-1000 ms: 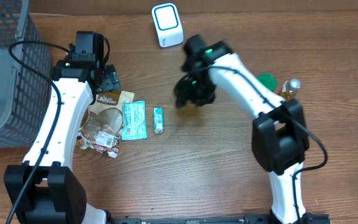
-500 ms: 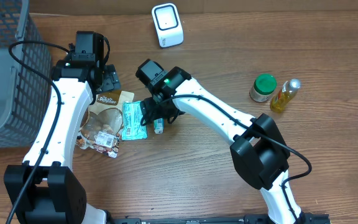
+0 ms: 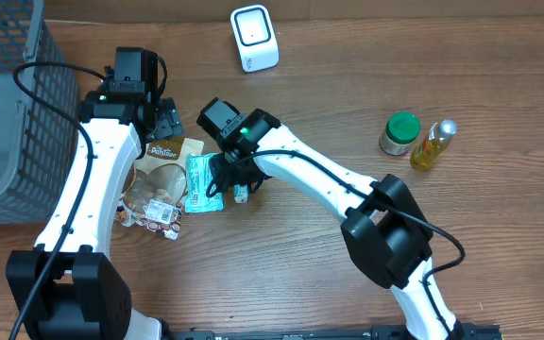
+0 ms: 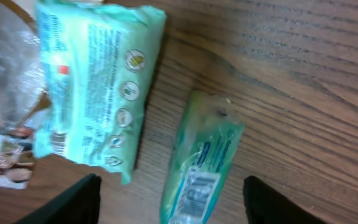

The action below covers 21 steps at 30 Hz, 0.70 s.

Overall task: Scan the item barcode
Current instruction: 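Move the right gripper left over the teal tissue pack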

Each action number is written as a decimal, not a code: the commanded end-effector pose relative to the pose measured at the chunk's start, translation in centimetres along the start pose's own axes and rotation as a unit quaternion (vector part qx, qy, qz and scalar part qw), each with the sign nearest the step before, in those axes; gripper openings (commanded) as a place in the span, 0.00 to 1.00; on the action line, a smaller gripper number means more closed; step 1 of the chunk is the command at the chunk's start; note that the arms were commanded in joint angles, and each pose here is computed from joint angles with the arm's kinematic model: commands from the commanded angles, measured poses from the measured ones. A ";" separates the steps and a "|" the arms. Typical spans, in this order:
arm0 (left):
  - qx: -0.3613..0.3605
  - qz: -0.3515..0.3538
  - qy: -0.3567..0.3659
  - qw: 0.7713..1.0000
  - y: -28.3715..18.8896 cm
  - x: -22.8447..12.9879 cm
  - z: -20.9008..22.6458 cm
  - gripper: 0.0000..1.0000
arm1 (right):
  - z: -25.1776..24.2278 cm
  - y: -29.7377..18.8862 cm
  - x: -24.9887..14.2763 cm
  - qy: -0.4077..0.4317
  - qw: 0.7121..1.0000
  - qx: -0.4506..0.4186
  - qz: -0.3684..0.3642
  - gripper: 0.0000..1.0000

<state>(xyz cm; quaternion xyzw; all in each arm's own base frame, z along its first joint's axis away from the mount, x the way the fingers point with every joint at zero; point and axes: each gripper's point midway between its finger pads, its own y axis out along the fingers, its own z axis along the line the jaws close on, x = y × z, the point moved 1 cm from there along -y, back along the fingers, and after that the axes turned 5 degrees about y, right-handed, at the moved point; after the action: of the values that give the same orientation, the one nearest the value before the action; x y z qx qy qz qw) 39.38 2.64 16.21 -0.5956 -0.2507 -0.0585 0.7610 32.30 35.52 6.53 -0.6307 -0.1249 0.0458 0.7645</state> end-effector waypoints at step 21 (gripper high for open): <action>0.004 0.000 0.004 1.000 0.2 0.0 -0.2 0.99 | -0.8 1.9 -0.9 0.004 1.000 -0.019 0.018 0.51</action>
<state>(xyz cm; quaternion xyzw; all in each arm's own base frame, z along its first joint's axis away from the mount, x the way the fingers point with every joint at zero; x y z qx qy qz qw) 39.38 2.63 16.20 -0.5957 -0.2506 -0.0585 0.7608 32.17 35.25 5.18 -0.6400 -0.1160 0.0507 0.7579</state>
